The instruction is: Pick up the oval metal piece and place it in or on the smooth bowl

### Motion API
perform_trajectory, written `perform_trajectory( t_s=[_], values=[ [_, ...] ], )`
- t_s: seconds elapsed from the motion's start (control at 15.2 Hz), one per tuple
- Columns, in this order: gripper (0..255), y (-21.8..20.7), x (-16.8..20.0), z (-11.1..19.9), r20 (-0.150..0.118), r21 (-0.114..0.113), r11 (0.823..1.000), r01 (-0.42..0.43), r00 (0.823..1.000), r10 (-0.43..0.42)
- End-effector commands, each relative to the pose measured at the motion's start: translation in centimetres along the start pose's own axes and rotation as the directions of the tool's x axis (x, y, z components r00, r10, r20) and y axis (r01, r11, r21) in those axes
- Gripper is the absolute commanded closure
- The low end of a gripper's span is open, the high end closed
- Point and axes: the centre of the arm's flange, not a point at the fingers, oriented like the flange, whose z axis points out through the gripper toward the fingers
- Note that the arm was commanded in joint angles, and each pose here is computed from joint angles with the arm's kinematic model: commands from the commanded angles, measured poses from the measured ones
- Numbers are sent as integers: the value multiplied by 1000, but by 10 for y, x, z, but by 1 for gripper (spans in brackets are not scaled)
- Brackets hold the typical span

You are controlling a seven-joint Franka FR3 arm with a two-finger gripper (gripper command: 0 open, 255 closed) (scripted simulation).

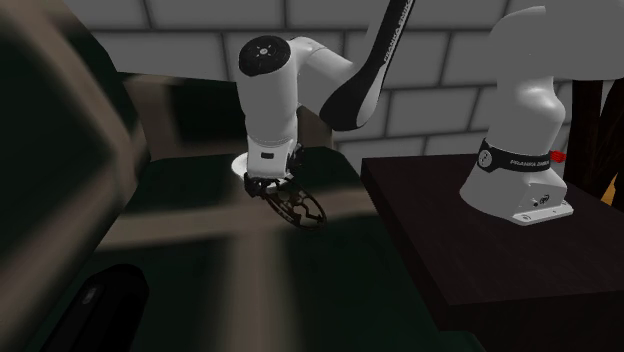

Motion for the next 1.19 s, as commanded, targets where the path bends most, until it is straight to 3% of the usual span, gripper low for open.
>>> perform_trajectory(
  t_s=[0.0, 0.2, 0.26, 0.86, 1.12],
  values=[
    [0, 0, 0, 0, 0, 0, 1000, 0, 1000, 0],
    [0, 0, 0, 0, 0, 0, 1000, 0, 1000, 0],
    [255, 0, 0, 0, 0, 0, 1000, 0, 1000, 0],
    [255, 0, 0, 0, 0, 0, 1000, 0, 1000, 0],
    [255, -6, -8, -18, 0, 0, 1000, 0, 1000, 0]
  ],
)
